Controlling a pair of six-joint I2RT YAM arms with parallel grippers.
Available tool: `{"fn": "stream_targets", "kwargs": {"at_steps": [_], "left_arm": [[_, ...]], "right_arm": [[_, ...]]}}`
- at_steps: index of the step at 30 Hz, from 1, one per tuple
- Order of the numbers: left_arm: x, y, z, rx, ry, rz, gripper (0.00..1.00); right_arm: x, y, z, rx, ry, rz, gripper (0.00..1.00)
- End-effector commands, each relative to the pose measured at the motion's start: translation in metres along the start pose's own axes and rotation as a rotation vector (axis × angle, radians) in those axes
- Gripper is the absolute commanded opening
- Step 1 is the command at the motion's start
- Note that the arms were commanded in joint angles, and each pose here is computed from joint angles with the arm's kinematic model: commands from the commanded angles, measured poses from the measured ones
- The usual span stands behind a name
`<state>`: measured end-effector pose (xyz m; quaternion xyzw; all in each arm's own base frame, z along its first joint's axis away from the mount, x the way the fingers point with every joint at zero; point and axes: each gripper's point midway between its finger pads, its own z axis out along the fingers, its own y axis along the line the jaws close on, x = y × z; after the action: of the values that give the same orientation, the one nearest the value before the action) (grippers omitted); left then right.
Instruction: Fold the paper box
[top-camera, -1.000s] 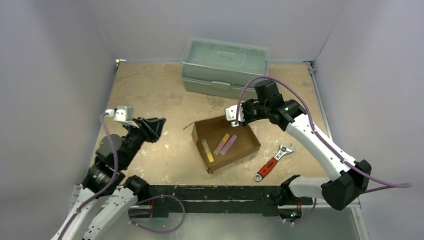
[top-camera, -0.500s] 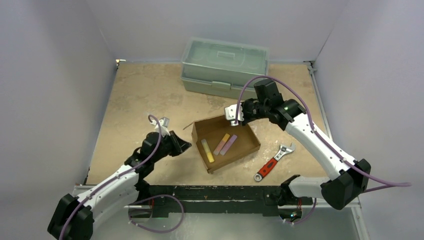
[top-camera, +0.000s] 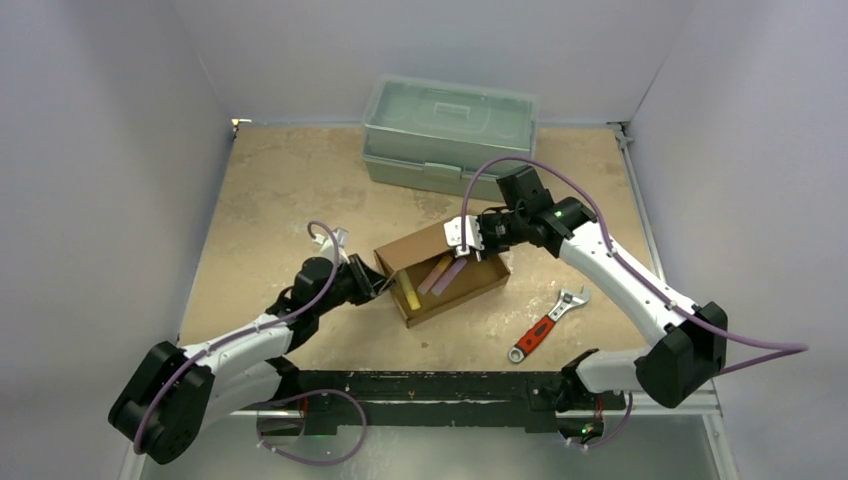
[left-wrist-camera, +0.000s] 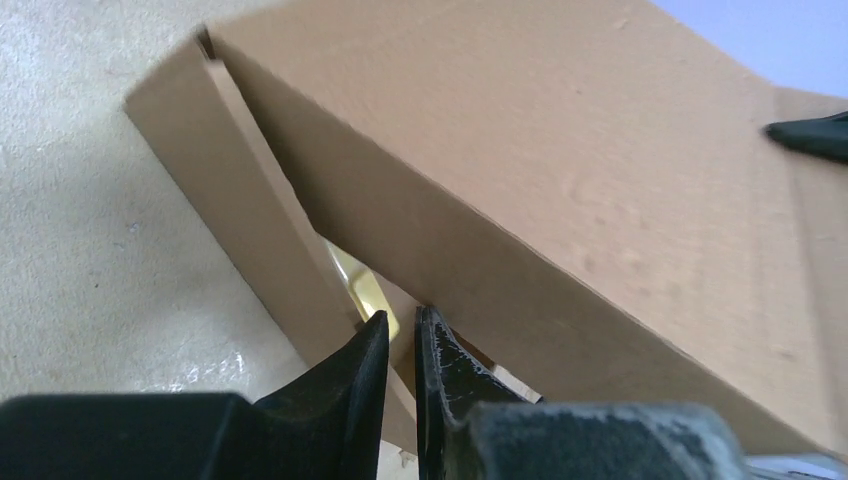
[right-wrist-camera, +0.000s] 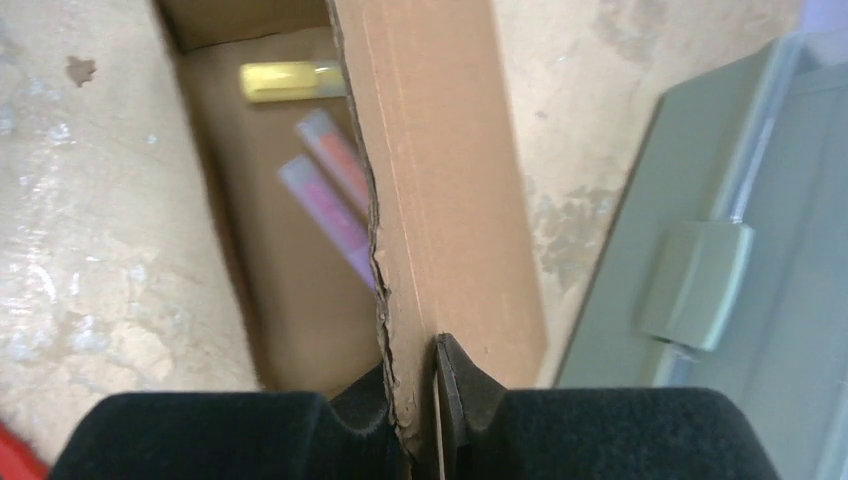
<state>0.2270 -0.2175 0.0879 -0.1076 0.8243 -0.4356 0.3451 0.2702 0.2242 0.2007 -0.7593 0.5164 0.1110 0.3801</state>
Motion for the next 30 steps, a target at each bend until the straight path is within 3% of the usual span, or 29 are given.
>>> {"fn": "stream_targets", "kwargs": {"at_steps": [1,6,9,12,14,16,20,23,30], "left_arm": [[-0.021,-0.028,-0.003,0.084,-0.068,0.031,0.13],[-0.032,-0.016,-0.026,-0.031,-0.130,0.068,0.12],[-0.043,-0.008,-0.052,-0.124,-0.184,0.111,0.17],[-0.063,-0.010,-0.079,-0.185,-0.271,0.169,0.39],[-0.078,-0.028,-0.092,-0.152,-0.322,0.231,0.55],[-0.089,-0.053,-0.096,-0.075,-0.342,0.307,0.63],[-0.082,-0.090,-0.073,0.071,-0.219,0.435,0.67],[-0.065,-0.113,-0.046,0.195,-0.063,0.474,0.61],[-0.032,-0.113,-0.002,0.249,0.165,0.500,0.53]], "right_arm": [[0.004,0.018,0.002,-0.059,0.012,0.049,0.16],[0.007,0.023,0.003,-0.069,0.018,0.054,0.16],[0.011,0.032,0.005,-0.093,0.024,0.064,0.17],[0.016,0.051,0.009,-0.151,0.024,0.083,0.22],[0.021,0.067,0.013,-0.191,0.026,0.099,0.28],[0.025,0.082,0.015,-0.223,0.029,0.111,0.33],[0.028,0.098,0.012,-0.243,0.029,0.142,0.49],[0.027,0.102,0.008,-0.238,0.029,0.167,0.60],[0.004,0.116,0.006,-0.279,-0.082,0.273,0.66]]}}
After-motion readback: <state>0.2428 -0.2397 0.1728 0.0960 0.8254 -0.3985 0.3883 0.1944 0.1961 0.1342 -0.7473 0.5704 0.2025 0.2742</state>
